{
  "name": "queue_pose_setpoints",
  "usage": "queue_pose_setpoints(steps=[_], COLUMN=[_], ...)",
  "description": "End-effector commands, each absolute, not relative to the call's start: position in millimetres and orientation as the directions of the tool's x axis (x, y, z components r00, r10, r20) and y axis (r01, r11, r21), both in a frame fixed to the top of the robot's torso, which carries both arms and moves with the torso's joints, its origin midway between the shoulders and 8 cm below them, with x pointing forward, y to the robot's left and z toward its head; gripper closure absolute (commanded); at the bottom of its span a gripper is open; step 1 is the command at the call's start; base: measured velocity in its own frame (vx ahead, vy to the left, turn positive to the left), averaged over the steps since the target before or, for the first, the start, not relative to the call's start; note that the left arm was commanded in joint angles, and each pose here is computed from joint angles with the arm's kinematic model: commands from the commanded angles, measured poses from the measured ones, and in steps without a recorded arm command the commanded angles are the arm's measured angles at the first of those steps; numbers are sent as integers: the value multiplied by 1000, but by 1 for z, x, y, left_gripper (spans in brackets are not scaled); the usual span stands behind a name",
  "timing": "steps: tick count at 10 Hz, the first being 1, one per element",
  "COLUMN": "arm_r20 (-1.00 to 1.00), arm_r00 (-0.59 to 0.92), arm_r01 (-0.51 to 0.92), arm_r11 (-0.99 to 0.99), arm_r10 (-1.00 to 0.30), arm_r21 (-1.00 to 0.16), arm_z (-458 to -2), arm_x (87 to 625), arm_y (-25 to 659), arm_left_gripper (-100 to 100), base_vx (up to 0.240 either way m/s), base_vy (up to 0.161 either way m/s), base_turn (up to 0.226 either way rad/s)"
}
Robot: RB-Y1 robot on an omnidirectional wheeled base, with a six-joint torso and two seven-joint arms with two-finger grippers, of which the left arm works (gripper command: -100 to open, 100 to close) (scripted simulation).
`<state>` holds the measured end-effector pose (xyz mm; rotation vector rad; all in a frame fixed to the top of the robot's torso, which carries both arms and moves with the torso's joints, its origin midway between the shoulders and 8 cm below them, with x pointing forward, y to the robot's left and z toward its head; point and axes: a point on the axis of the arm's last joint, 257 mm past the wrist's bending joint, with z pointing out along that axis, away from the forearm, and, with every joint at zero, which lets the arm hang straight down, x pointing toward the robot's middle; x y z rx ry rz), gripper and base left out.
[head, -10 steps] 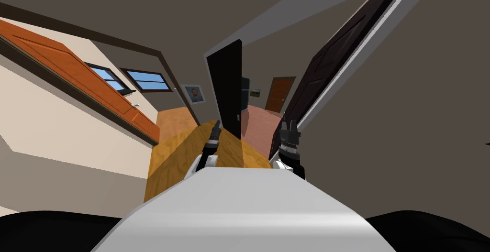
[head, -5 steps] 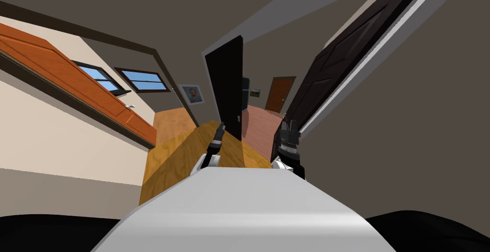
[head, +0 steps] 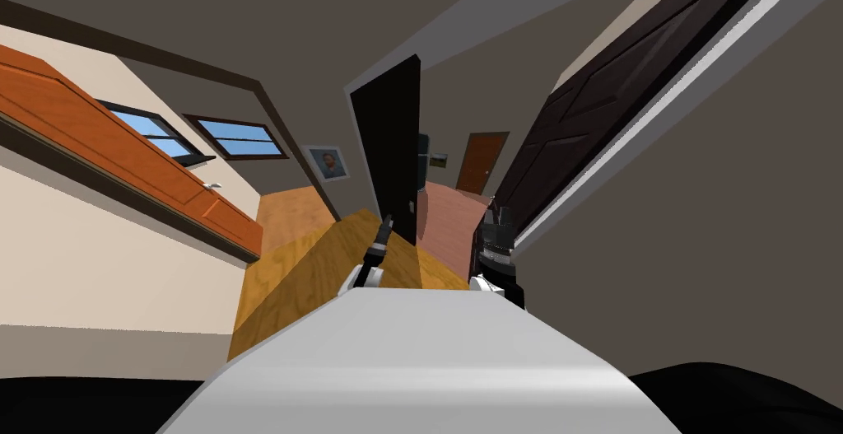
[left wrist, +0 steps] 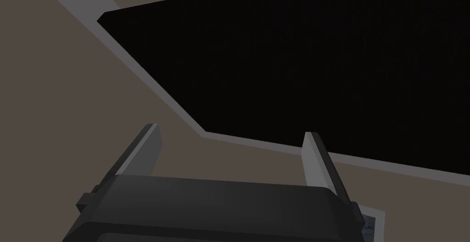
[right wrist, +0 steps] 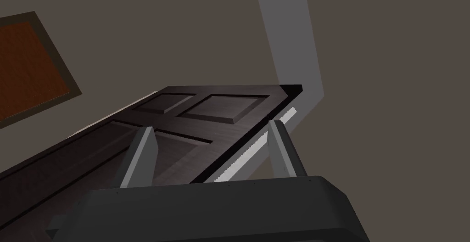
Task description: Push the door open
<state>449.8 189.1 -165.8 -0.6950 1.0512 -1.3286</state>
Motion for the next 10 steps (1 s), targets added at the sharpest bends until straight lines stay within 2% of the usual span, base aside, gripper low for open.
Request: queue_pose_setpoints(steps=[1,10], arm_r20=[-200,-154], arm_r00=[-103,-223], arm_r01=[411,312], arm_r11=[142,80], arm_r10=[-974,-963], arm_r21=[-901,-947], arm_z=[-179,-244], arm_x=[454,468], arm_y=[183,146], arm_left_gripper=[-100,-100], base_vx=[105,83], base_vy=[55,60], base_turn=[-22,-23])
